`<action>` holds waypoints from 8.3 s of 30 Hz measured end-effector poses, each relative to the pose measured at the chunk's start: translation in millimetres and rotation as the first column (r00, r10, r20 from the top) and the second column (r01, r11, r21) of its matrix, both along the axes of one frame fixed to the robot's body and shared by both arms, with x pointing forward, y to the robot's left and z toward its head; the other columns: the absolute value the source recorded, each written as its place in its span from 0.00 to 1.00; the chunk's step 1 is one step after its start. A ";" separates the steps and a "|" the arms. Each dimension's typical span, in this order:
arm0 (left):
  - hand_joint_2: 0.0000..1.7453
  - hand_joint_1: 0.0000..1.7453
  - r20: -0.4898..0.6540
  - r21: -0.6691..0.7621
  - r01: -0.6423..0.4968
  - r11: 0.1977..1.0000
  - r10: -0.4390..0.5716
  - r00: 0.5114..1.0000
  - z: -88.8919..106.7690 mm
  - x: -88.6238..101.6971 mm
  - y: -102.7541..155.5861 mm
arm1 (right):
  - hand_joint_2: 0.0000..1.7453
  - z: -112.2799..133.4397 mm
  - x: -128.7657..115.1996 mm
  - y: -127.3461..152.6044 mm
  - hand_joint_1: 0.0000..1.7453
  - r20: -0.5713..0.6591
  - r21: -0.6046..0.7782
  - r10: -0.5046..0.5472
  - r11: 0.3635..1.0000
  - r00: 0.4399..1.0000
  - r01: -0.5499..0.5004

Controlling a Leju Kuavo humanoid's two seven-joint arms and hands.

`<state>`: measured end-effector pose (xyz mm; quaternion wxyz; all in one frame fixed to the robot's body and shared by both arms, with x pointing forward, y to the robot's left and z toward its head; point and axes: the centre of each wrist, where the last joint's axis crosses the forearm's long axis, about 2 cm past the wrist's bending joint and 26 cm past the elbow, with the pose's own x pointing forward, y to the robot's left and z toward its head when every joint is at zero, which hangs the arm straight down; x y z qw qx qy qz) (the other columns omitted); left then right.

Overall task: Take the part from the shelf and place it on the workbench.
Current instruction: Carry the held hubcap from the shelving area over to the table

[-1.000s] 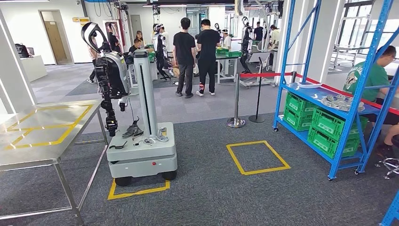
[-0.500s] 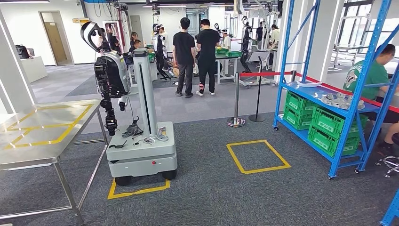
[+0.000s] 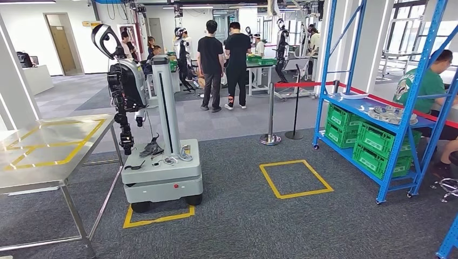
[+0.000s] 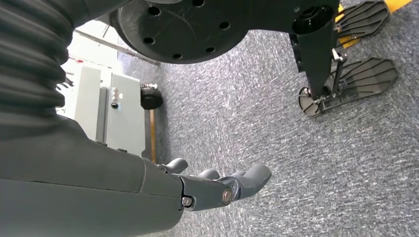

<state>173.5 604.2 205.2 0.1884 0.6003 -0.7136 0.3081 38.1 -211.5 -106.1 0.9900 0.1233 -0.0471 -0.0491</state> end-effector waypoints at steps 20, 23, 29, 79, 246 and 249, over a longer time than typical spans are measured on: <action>1.00 1.00 -0.011 0.026 0.181 0.983 -0.181 0.983 -6.5 22.0 -44.2 | 1.00 -0.2 -0.1 -2.0 0.00 0.079 0.026 -0.023 0.999 0.997 0.021; 1.00 1.00 -0.014 0.044 0.196 0.980 -0.195 0.981 -3.6 20.4 -50.6 | 1.00 -0.2 -0.3 -2.0 0.00 0.087 0.026 -0.015 1.000 0.996 0.013; 1.00 1.00 -0.022 0.062 0.217 0.974 -0.216 0.976 -2.9 19.0 -61.9 | 1.00 -0.2 -0.1 -1.9 0.00 0.092 0.032 -0.007 0.999 0.996 0.004; 1.00 1.00 -0.061 0.080 0.267 0.960 -0.263 0.963 -2.1 17.9 -66.6 | 1.00 -0.5 1.0 -4.6 0.00 0.103 0.030 0.009 0.999 0.995 -0.012; 1.00 1.00 -0.086 0.024 0.493 0.870 -0.490 0.868 -8.7 108.2 -110.1 | 1.00 -1.5 -0.7 -10.1 0.00 0.041 -0.006 -0.108 0.994 0.993 0.109; 1.00 1.00 -0.087 0.021 0.493 0.870 -0.489 0.868 -9.1 108.7 -110.0 | 1.00 -1.5 -0.8 -10.1 0.00 0.040 -0.009 -0.111 0.994 0.993 0.111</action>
